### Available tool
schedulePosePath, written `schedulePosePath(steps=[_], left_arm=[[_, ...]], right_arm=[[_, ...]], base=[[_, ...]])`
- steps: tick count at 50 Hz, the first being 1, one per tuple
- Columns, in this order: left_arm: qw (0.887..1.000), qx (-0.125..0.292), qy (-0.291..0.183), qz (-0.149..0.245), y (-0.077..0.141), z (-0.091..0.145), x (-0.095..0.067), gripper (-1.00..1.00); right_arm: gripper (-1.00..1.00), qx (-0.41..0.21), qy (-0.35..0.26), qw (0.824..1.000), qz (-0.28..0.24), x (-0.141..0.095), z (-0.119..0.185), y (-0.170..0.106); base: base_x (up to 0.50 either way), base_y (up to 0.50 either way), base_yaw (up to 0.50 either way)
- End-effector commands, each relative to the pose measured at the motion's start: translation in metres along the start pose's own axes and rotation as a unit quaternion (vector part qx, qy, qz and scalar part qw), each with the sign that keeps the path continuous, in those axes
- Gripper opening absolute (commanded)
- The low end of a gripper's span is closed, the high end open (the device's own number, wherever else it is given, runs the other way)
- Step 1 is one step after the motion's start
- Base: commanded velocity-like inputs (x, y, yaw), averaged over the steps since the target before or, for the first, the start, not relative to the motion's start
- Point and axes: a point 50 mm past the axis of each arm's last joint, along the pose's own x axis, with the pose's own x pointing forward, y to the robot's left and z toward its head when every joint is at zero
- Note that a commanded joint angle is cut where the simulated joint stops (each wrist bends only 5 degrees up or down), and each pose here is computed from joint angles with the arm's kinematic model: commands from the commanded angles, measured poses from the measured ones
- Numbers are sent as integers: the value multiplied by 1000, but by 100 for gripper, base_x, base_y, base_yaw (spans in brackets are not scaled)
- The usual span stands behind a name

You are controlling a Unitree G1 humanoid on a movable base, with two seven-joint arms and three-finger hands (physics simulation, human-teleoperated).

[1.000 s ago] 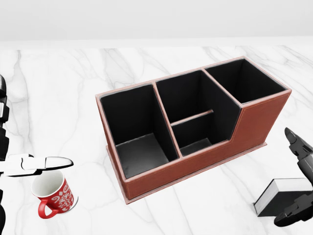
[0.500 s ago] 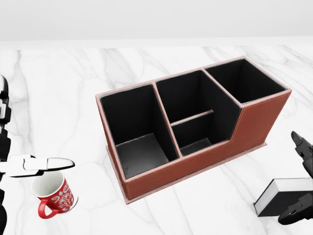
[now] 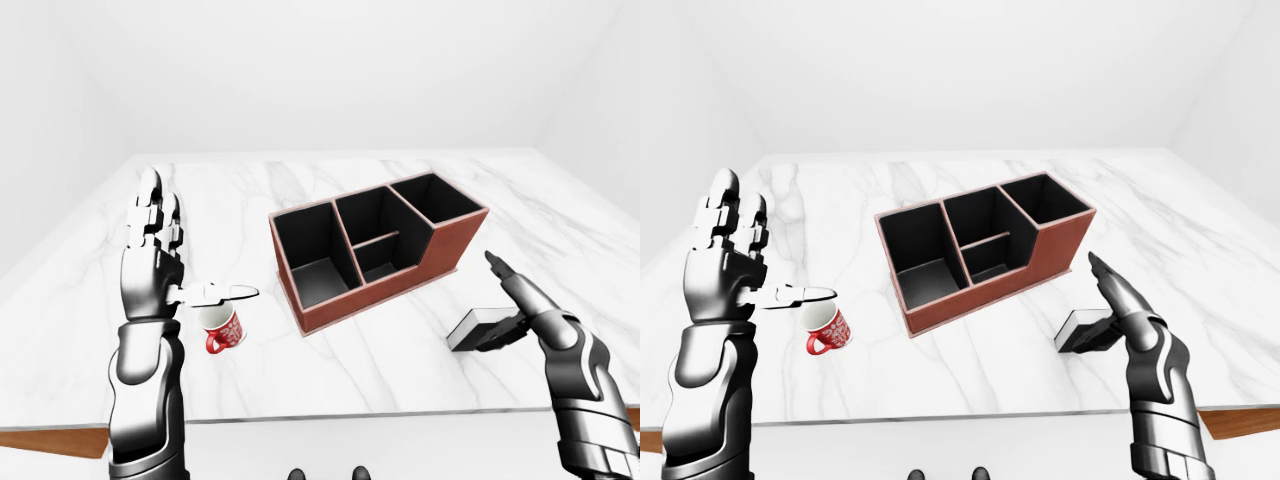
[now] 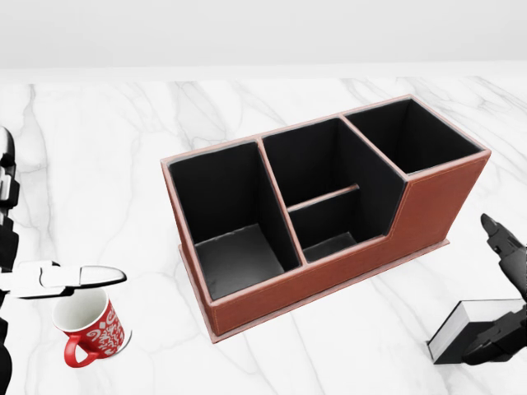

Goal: Pick up the book and place it in the back compartment of the caddy.

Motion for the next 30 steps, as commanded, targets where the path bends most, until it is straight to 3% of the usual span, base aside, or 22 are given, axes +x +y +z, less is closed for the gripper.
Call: schedulePosePath(steps=[1,30], left_arm=[[1000,0,1,0,0,0,0,100],[1000,1,3,0,0,-1,0,100]], right_arm=[[100,-3,12,1000,7,9,-2,1],[100,-2,34,999,18,12,-16,5]], base=[[0,0,0],[0,0,0]])
